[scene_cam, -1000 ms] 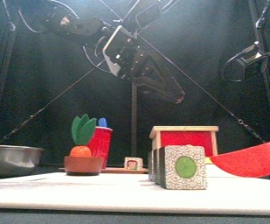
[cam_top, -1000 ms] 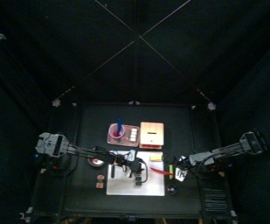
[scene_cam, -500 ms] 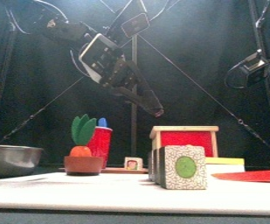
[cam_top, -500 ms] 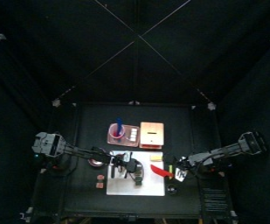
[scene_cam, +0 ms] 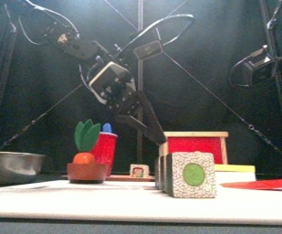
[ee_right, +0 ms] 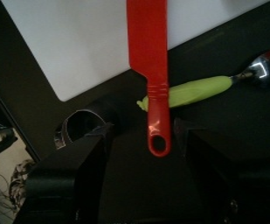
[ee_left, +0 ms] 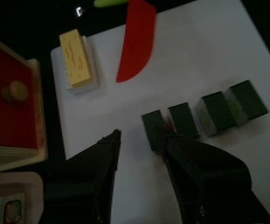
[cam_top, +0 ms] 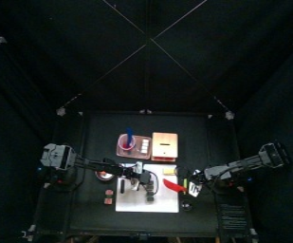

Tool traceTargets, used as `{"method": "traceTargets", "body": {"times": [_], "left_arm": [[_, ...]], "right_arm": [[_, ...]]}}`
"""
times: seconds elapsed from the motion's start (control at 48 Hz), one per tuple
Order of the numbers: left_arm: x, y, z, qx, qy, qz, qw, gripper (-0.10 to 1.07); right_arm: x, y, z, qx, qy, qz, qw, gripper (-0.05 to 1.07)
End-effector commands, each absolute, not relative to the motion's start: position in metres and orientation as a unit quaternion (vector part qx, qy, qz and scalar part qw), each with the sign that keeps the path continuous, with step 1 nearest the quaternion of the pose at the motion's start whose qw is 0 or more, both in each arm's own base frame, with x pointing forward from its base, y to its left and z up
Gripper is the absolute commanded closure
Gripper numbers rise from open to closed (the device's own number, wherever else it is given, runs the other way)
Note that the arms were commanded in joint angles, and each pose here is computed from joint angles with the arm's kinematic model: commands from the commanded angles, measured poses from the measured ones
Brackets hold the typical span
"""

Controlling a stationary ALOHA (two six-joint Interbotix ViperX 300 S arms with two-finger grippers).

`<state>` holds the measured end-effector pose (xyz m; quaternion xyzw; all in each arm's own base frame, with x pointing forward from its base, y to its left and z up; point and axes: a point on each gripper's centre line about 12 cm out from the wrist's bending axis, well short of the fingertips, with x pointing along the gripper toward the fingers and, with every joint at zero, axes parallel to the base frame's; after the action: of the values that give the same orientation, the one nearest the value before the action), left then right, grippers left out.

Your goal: Cut the green sushi roll

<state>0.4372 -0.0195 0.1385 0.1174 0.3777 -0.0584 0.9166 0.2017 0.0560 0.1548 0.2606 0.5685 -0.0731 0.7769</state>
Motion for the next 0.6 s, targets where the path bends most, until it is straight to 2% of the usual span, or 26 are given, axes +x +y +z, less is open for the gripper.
{"method": "traceTargets", "body": {"times": [0.0, 0.104, 0.354, 0.583], "left_arm": [[0.450, -0.016, 0.158, 0.099, 0.373, -0.045, 0.921, 0.21], [0.454, -0.017, 0.162, 0.069, 0.396, -0.038, 0.915, 0.21], [0.462, -0.021, 0.144, 0.033, 0.462, -0.037, 0.886, 0.21], [0.468, -0.020, 0.149, 0.034, 0.459, -0.037, 0.887, 0.21]], "right_arm": [[0.204, 0.056, 0.157, 0.262, 0.561, -0.070, 0.782, 0.12], [0.204, 0.055, 0.154, 0.258, 0.556, -0.071, 0.787, 0.12], [0.203, 0.053, 0.147, 0.253, 0.546, -0.071, 0.796, 0.12], [0.200, 0.052, 0.143, 0.254, 0.548, -0.072, 0.794, 0.12]]}}
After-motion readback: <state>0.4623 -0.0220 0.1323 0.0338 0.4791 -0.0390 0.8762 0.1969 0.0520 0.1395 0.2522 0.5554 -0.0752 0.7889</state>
